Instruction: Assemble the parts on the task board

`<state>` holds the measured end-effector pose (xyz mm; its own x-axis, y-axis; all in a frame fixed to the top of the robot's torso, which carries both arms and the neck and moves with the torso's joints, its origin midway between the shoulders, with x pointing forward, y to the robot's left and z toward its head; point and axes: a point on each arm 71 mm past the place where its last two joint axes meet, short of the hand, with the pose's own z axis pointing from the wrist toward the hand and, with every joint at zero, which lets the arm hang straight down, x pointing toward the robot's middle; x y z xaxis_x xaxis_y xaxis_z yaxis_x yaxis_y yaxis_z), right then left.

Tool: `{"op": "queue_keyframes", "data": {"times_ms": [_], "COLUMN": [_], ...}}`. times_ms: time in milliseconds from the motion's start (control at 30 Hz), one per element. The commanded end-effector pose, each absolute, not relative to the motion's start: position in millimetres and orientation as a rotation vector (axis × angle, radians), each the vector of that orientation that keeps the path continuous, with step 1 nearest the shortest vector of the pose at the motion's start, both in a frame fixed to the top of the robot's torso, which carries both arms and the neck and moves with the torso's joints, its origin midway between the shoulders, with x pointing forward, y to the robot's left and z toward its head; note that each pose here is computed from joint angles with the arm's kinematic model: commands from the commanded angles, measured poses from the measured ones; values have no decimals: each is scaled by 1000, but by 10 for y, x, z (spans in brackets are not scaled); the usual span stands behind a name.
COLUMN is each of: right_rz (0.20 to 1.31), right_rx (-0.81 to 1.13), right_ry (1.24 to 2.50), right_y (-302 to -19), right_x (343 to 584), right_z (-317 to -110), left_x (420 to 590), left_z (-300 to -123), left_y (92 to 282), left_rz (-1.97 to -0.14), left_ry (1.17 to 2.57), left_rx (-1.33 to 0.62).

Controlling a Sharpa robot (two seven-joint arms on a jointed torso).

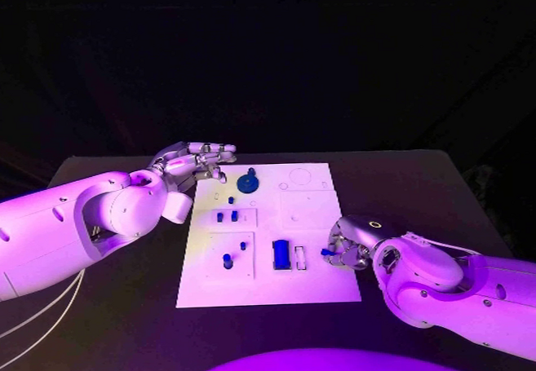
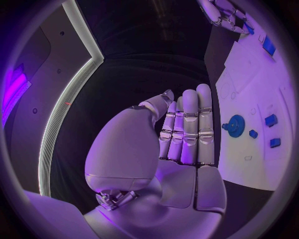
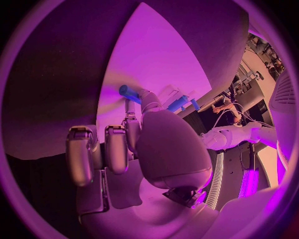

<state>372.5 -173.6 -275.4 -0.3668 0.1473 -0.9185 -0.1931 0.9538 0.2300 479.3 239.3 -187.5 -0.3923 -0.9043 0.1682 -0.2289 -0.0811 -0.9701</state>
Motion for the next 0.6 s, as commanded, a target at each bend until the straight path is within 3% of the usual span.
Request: {"op": "queue_keyframes", "data": {"times_ms": [33,600], "right_rz": [261,406], "right_rx": [-50,147], "right_ry": [2011,1941], "right_y": [-1781,-1688], "right_x": [3663,3720], "right_z": [-2908,-2630], "left_x": [4786,4784], "left_z": [-1864,-1867], "left_y": [2361,2355], "left_rz": [-1538,-1536], "left_ry": [1627,1633], "left_rx": [-1232,-1233]}}
